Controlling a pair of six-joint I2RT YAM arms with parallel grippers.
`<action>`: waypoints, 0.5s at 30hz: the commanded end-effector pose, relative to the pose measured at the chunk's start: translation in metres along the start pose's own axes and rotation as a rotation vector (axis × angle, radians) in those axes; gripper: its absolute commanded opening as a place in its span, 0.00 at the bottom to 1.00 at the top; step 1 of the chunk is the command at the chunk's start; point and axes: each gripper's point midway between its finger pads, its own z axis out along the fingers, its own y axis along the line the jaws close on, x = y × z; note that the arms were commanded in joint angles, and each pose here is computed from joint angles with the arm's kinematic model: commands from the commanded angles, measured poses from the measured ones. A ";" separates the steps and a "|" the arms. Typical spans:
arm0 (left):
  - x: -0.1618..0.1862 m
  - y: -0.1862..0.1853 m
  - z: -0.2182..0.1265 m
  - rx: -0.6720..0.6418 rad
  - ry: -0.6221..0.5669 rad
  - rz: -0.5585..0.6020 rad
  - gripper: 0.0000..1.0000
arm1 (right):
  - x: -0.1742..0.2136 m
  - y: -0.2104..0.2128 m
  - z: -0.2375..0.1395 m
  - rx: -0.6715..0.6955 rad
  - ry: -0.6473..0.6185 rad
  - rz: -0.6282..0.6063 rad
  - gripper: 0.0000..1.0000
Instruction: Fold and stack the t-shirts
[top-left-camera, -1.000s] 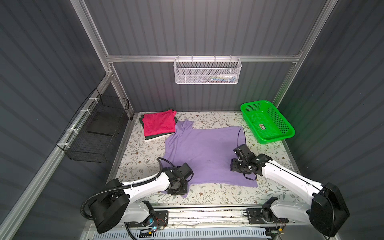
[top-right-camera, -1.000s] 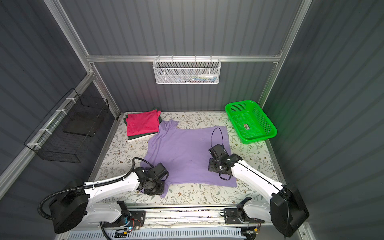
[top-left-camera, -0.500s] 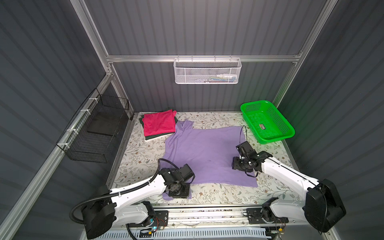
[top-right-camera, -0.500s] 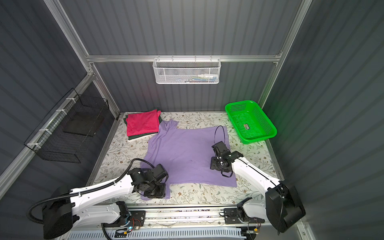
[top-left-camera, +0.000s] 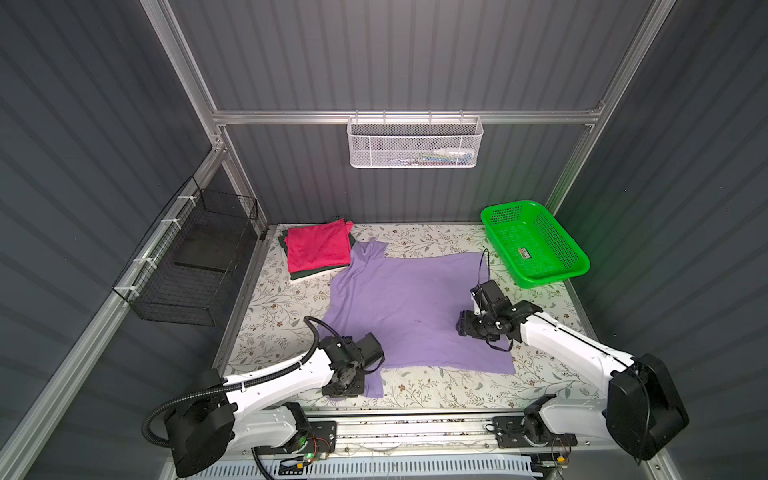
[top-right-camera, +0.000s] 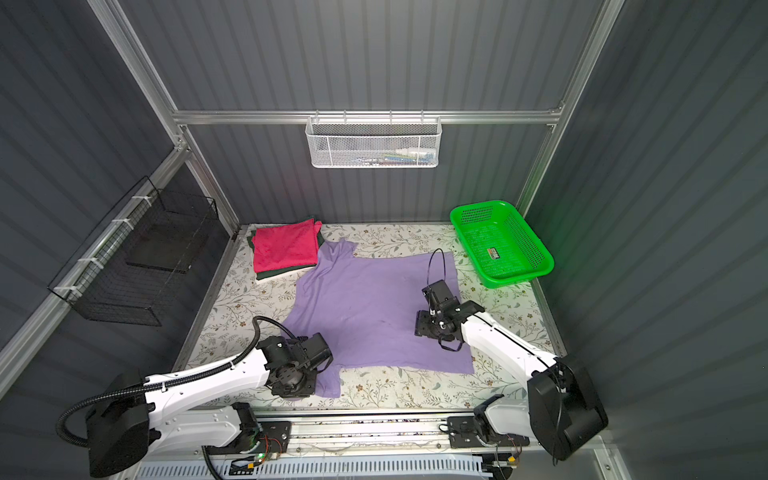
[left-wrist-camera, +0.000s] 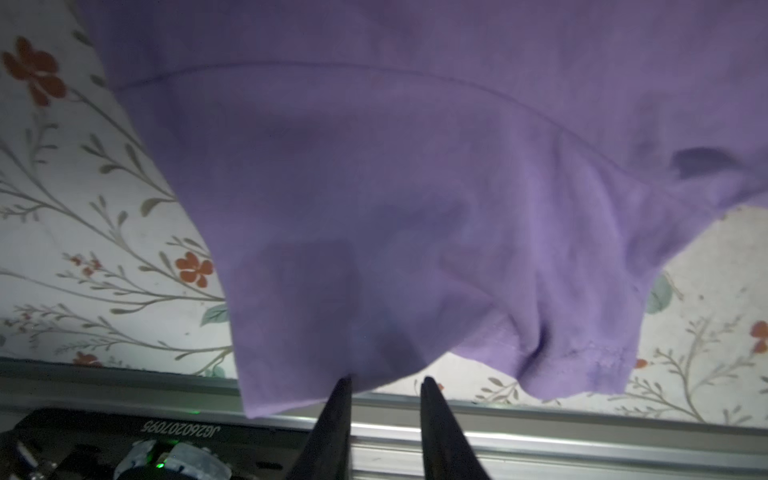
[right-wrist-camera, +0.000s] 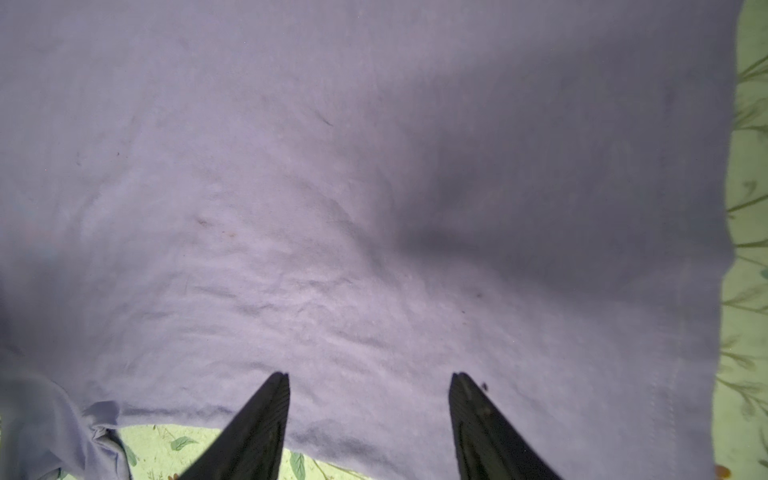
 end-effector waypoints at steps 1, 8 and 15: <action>-0.007 0.024 -0.001 -0.102 -0.023 -0.053 0.31 | 0.004 0.002 0.003 -0.012 0.015 -0.012 0.64; -0.024 0.028 0.016 -0.043 -0.068 -0.168 0.31 | 0.006 0.004 0.008 -0.022 0.034 -0.018 0.65; -0.045 0.020 0.029 -0.019 -0.101 -0.201 0.32 | 0.009 0.004 0.013 -0.024 0.049 -0.020 0.65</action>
